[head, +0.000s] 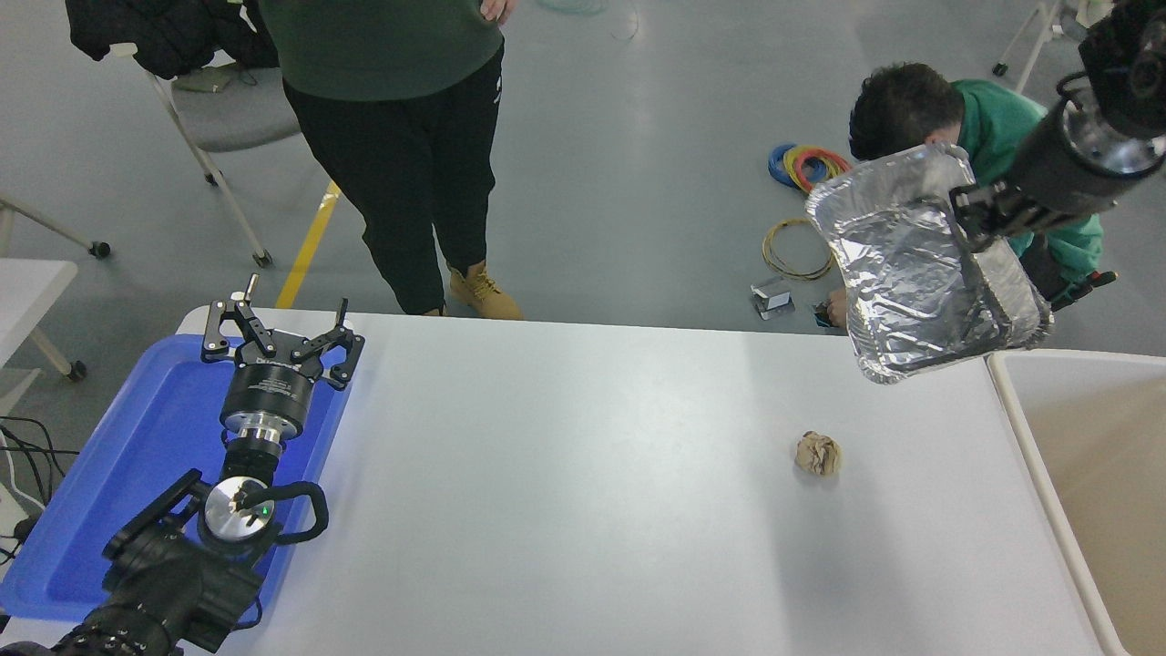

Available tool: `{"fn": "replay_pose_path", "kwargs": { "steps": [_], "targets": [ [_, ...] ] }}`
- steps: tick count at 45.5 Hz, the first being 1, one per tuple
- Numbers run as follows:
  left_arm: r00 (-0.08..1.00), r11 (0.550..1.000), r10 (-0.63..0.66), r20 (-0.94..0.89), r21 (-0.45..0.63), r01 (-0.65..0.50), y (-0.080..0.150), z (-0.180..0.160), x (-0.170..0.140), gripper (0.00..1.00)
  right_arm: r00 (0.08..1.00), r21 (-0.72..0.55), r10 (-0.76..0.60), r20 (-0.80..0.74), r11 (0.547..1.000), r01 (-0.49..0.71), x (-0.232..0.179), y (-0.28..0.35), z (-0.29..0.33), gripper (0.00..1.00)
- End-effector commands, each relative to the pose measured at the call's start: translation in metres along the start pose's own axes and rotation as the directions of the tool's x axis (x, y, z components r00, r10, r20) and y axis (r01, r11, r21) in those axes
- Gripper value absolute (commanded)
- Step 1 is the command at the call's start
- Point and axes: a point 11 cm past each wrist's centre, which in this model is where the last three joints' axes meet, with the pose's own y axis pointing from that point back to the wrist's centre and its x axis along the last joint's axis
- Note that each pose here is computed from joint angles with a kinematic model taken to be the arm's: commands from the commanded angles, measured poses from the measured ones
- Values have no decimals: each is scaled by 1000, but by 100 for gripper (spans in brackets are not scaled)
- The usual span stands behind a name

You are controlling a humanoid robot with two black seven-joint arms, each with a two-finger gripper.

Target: Pick up foil plate and place in dustbin

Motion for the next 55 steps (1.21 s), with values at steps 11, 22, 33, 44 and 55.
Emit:
{"fn": "replay_pose_path", "kwargs": {
  "steps": [11,22,33,44,55],
  "targets": [
    [1000,1000,0,0,0,0,0,0,0,100,954,-290,180,241,951,-106,-48,-50,168,0],
    [1000,1000,0,0,0,0,0,0,0,100,921,-445,336,195,867,-223,-76,-72,220,0],
    [1000,1000,0,0,0,0,0,0,0,100,846,-561,491,208,769,-308,-103,-84,257,0],
    [1000,1000,0,-1,1,0,0,-1,0,100,766,-584,592,250,724,-368,-135,-111,261,0],
    [1000,1000,0,0,0,0,0,0,0,100,685,-608,646,337,705,-366,-193,-155,251,0]
  ]
}}
